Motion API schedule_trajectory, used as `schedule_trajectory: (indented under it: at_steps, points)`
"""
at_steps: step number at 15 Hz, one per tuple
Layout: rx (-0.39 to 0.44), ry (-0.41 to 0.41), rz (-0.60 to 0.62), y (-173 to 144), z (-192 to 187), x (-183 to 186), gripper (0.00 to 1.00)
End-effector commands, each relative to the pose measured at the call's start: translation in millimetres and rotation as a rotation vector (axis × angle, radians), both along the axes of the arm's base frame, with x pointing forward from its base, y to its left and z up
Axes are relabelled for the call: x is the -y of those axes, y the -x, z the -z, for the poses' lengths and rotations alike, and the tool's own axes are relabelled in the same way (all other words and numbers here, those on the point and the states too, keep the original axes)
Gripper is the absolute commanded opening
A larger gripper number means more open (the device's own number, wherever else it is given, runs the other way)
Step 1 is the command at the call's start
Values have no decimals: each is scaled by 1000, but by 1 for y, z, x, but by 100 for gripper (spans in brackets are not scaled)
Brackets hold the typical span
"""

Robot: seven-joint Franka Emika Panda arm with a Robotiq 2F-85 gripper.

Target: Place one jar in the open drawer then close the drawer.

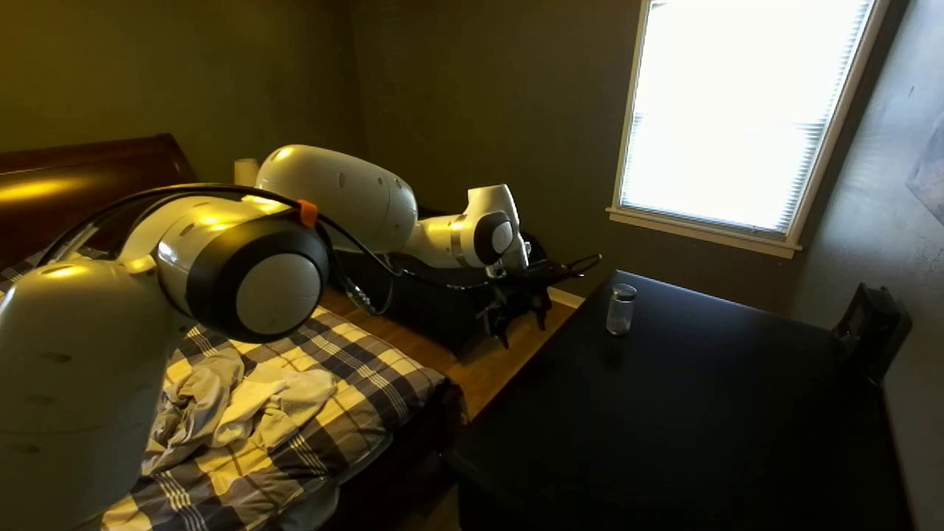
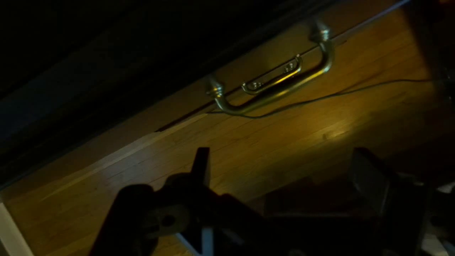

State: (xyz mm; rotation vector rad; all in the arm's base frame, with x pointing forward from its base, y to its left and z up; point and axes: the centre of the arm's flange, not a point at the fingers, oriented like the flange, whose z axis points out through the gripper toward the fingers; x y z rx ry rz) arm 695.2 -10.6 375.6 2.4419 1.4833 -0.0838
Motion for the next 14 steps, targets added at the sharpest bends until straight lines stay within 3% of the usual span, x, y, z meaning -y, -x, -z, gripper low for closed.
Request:
schedule_trajectory:
  at_steps: [1,4,8,9,14]
  points:
    - [-47,-83,180,1,-36,-38,100]
    - [-29,-135,332,1,-75,-53,100]
    - [51,-197,522,7,-114,-42,100]
    - [43,-161,433,6,-104,-46,100]
    - [50,-165,439,6,-108,-45,100]
